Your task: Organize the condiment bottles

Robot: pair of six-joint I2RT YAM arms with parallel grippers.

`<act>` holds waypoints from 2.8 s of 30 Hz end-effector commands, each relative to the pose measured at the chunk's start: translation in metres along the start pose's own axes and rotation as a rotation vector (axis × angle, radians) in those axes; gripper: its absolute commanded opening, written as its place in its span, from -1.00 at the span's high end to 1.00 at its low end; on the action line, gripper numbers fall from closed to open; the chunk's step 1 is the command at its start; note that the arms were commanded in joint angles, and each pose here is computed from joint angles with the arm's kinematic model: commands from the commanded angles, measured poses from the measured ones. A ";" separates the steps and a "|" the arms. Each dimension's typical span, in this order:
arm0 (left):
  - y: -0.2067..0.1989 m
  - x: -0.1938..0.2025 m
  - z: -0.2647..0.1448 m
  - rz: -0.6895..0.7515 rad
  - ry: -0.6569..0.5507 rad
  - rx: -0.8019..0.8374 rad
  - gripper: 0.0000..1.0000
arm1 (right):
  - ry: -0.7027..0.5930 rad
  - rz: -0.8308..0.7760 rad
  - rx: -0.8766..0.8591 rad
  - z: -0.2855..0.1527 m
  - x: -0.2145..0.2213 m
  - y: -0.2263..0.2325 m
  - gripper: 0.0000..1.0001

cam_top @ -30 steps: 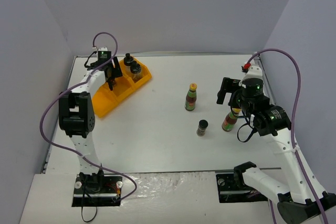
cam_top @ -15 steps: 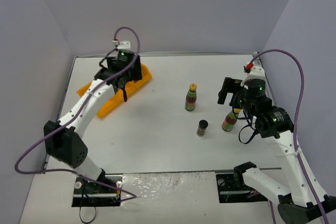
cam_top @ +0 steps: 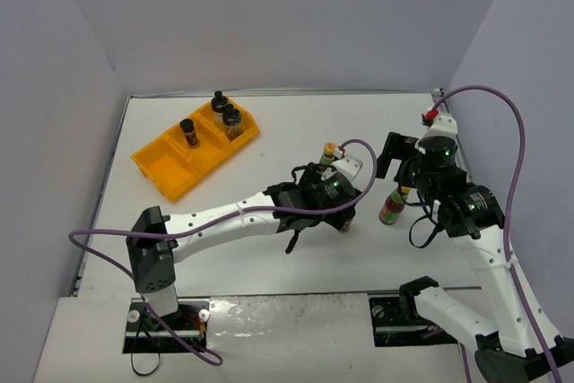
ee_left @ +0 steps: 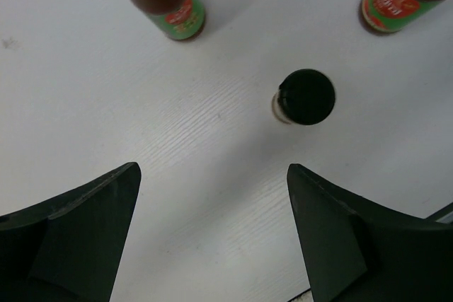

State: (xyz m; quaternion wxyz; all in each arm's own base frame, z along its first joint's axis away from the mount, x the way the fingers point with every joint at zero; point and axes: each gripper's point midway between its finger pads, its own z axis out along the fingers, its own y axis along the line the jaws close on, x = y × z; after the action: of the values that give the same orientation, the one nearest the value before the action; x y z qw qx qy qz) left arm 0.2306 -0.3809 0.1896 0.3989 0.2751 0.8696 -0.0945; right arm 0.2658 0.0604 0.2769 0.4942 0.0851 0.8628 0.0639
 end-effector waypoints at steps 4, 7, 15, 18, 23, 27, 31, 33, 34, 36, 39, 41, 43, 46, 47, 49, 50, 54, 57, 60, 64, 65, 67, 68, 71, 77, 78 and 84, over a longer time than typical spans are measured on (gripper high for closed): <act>-0.064 -0.046 -0.005 -0.076 -0.125 0.163 -0.63 | -0.080 0.028 0.008 -0.016 -0.022 -0.003 -1.00; -0.074 -0.044 0.003 -0.082 -0.117 0.183 -0.63 | -0.081 0.026 0.005 -0.018 -0.022 -0.002 -1.00; -0.091 -0.038 0.030 -0.060 -0.090 0.194 -0.63 | -0.095 0.025 0.015 -0.027 -0.025 -0.007 -1.00; -0.093 -0.036 0.039 -0.058 -0.086 0.194 -0.63 | -0.097 0.026 0.019 -0.030 -0.025 -0.009 -1.00; -0.088 -0.033 0.055 -0.080 -0.073 0.182 -0.63 | -0.105 0.027 0.026 -0.034 -0.027 -0.011 -1.00; -0.077 -0.027 0.071 -0.111 -0.057 0.169 -0.63 | -0.106 0.021 0.033 -0.035 -0.027 -0.013 -1.00; -0.066 -0.020 0.080 -0.129 -0.043 0.157 -0.63 | -0.104 0.012 0.042 -0.034 -0.026 -0.015 -1.00; -0.060 -0.019 0.085 -0.139 -0.040 0.152 -0.63 | -0.100 0.006 0.049 -0.033 -0.024 -0.016 -1.00; -0.059 -0.018 0.086 -0.142 -0.039 0.151 -0.63 | -0.097 0.004 0.052 -0.032 -0.023 -0.017 -1.00; -0.057 -0.017 0.088 -0.147 -0.034 0.150 -0.63 | -0.095 0.003 0.057 -0.031 -0.022 -0.018 -1.00; -0.056 -0.013 0.092 -0.150 -0.027 0.151 -0.62 | -0.105 0.007 0.062 -0.033 -0.025 -0.018 -1.00; -0.057 -0.010 0.094 -0.150 -0.024 0.154 -0.61 | -0.112 0.010 0.064 -0.034 -0.027 -0.019 -1.00; -0.058 -0.008 0.096 -0.154 -0.025 0.160 -0.59 | -0.115 0.011 0.065 -0.035 -0.028 -0.019 -1.00; -0.060 -0.005 0.097 -0.162 -0.019 0.166 -0.51 | -0.109 0.009 0.068 -0.033 -0.027 -0.019 -1.00; -0.061 -0.005 0.097 -0.162 -0.021 0.168 -0.49 | -0.108 0.008 0.067 -0.033 -0.026 -0.019 -1.00; -0.061 -0.002 0.096 -0.162 -0.016 0.175 -0.44 | -0.104 0.006 0.073 -0.032 -0.025 -0.020 -1.00; -0.062 -0.003 0.096 -0.164 -0.019 0.178 -0.40 | -0.105 0.006 0.073 -0.032 -0.025 -0.020 -1.00; -0.064 -0.003 0.095 -0.160 -0.023 0.191 -0.29 | -0.110 0.005 0.074 -0.033 -0.027 -0.020 -1.00; -0.065 -0.004 0.095 -0.152 -0.024 0.196 -0.10 | -0.113 0.005 0.074 -0.033 -0.028 -0.020 -1.00; -0.066 -0.005 0.095 -0.148 -0.025 0.204 0.27 | -0.114 0.004 0.074 -0.034 -0.029 -0.020 -1.00; -0.065 -0.002 0.095 -0.140 -0.017 0.204 0.82 | -0.111 0.001 0.078 -0.034 -0.027 -0.021 -1.00; -0.065 -0.002 0.095 -0.138 -0.017 0.203 0.91 | -0.110 0.000 0.080 -0.034 -0.027 -0.022 -1.00; -0.065 -0.001 0.093 -0.138 -0.016 0.202 1.00 | -0.111 0.000 0.079 -0.034 -0.027 -0.022 -1.00; -0.063 -0.002 0.090 -0.138 -0.021 0.201 1.00 | -0.113 0.001 0.079 -0.034 -0.028 -0.022 -1.00; -0.057 -0.003 0.075 -0.140 -0.038 0.187 1.00 | -0.114 -0.002 0.084 -0.035 -0.029 -0.022 -1.00; -0.027 -0.014 0.030 -0.177 -0.113 0.152 1.00 | -0.102 -0.010 0.090 -0.031 -0.028 -0.022 -1.00; -0.019 -0.018 0.019 -0.182 -0.128 0.145 1.00 | -0.101 -0.012 0.091 -0.030 -0.027 -0.022 -1.00; 0.031 -0.049 -0.026 -0.179 -0.182 0.080 1.00 | -0.096 -0.017 0.091 -0.028 -0.029 -0.021 -1.00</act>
State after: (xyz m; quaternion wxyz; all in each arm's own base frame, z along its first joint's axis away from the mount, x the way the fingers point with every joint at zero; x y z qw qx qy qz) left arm 0.2316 -0.3871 0.1514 0.3752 0.2436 0.8787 -0.1665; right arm 0.2442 0.0347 0.2902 0.5063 0.0982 0.8565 0.0192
